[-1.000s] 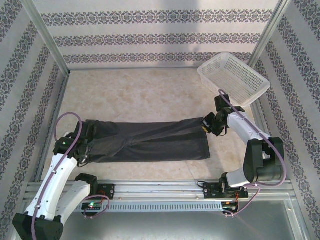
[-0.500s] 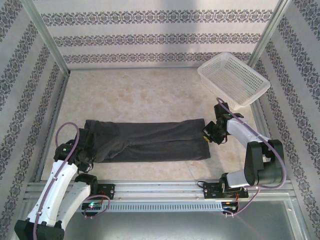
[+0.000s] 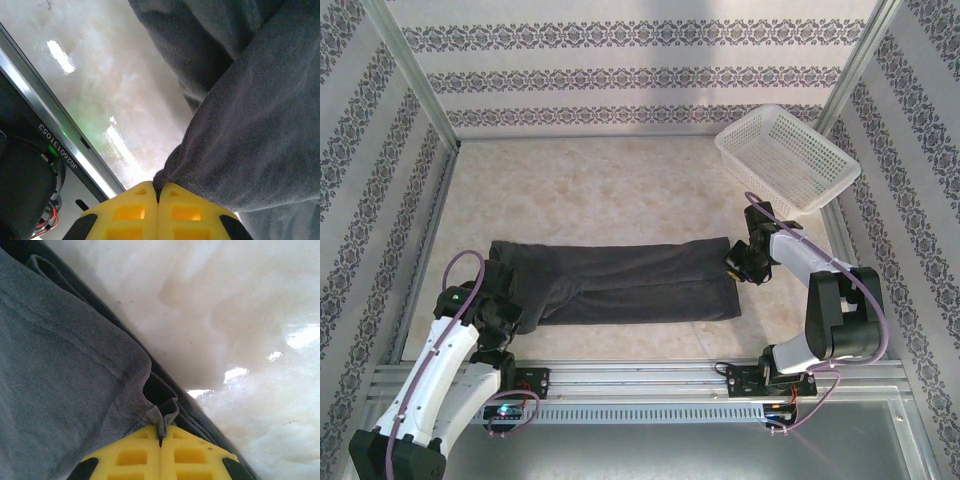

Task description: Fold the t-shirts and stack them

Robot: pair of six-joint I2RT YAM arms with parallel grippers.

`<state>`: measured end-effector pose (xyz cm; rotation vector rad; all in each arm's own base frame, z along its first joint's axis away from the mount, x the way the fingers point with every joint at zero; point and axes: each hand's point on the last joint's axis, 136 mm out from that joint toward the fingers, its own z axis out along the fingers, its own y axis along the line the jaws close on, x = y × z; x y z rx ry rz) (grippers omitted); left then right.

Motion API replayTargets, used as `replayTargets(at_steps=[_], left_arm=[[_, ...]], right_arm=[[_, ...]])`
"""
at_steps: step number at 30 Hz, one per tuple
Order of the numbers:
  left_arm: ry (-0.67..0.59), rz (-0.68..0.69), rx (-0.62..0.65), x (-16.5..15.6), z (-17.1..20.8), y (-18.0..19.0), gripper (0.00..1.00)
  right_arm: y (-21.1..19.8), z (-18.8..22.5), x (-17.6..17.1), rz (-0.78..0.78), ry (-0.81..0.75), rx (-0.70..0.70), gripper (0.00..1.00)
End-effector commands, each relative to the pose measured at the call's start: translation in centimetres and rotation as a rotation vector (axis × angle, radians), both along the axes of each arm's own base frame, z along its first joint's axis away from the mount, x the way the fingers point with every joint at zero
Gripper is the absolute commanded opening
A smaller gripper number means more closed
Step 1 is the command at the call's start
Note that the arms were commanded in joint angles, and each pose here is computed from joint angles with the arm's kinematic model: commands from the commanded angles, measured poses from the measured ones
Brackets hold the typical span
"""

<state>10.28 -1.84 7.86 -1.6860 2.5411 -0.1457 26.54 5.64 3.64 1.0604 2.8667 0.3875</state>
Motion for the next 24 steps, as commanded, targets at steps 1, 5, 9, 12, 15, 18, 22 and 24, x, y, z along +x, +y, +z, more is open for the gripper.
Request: replayTargets(at_steps=[1,5,9,12,15,18,22,24], left_arm=[[0.006,0.003,-0.037,-0.2,1.2,-0.7,0.00],[-0.007,0.010,-0.042,0.0,2.0,-0.8,0.00],[-0.032,0.032,-0.029,0.1,2.2,-0.5,0.00],[-0.068,0.041,-0.007,1.0,2.7,-0.2,0.00],[-0.108,0.033,0.010,2.4,3.4,0.0,0.00],[-0.097,0.010,0.079,3.2,3.7,0.9,0.00],[-0.036,-0.036,0.261,3.4,3.3,4.1,0.00],[-0.042,-0.045,0.302,4.5,2.4,5.2,0.00]], right_arm=[[-0.1,0.0,0.3,0.030,0.002,-0.033,0.00],[0.0,-0.3,0.4,0.032,0.010,-0.033,0.00],[0.0,0.3,0.4,0.043,0.003,-0.048,0.16],[0.9,3.5,1.1,0.118,-0.146,-0.101,0.33],[3.6,5.9,1.0,0.214,-0.268,-0.083,0.38],[7.1,6.0,0.0,0.298,-0.291,-0.023,0.36],[9.8,5.1,-1.0,0.342,-0.298,0.024,0.32],[10.4,5.2,-1.2,0.349,-0.310,0.045,0.31]])
